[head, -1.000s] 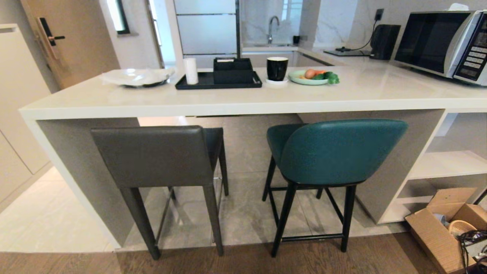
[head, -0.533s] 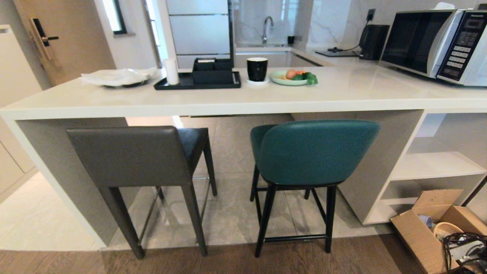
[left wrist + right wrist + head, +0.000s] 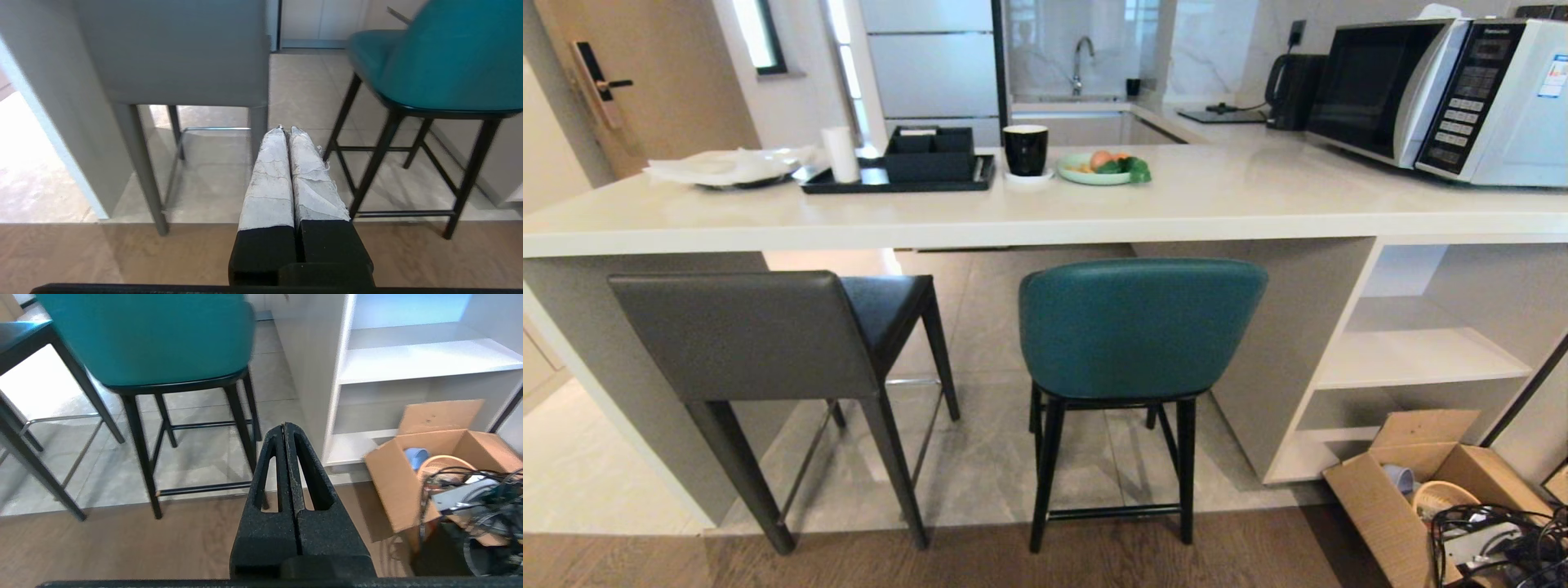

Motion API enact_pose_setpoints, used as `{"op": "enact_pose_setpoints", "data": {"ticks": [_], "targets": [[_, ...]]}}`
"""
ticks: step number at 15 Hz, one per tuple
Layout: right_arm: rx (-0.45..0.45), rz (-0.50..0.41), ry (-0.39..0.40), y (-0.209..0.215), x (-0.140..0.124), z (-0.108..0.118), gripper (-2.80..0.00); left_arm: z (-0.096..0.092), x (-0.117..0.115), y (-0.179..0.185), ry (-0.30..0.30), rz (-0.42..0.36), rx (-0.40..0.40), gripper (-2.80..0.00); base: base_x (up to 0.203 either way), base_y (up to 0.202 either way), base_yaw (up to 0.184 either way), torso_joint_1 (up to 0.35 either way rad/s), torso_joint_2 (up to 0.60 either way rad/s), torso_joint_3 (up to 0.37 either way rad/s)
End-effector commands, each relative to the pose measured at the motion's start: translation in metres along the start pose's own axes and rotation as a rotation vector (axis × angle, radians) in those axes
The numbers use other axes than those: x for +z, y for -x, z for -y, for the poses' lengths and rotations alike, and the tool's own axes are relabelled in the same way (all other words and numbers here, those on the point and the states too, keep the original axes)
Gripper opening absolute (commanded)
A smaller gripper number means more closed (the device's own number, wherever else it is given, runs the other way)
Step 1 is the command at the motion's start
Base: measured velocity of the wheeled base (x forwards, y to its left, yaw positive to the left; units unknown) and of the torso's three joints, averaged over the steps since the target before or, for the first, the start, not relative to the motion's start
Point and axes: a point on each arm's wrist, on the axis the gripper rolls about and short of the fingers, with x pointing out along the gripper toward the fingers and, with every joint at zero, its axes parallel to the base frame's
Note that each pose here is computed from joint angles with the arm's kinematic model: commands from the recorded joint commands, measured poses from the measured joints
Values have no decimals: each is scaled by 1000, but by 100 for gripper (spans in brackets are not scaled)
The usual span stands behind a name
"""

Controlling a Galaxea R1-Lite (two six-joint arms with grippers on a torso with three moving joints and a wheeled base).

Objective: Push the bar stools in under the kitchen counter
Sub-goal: Pull the blue chair out from under the dining table

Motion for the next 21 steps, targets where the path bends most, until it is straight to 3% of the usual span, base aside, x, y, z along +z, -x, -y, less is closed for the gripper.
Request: {"op": "enact_pose_setpoints", "data": {"ticks": [1,10,18,21], "targets": [[0,-3,0,0,0,0,-280,0,-8,-2,1,-28,0,-280,0,-192,-1,6,4,-1],[0,-1,0,0,0,0,-280,0,-8,-2,3,-26,0,-280,0,-184,2,1,3,2],[0,-3,0,0,0,0,-280,0,-8,-2,3,-26,-1,-280,0,0,0,0,0,0],[0,-3,0,0,0,0,-280,0,-8,-2,3,-27,-1,-280,151,0,-1,5,0,3]]}}
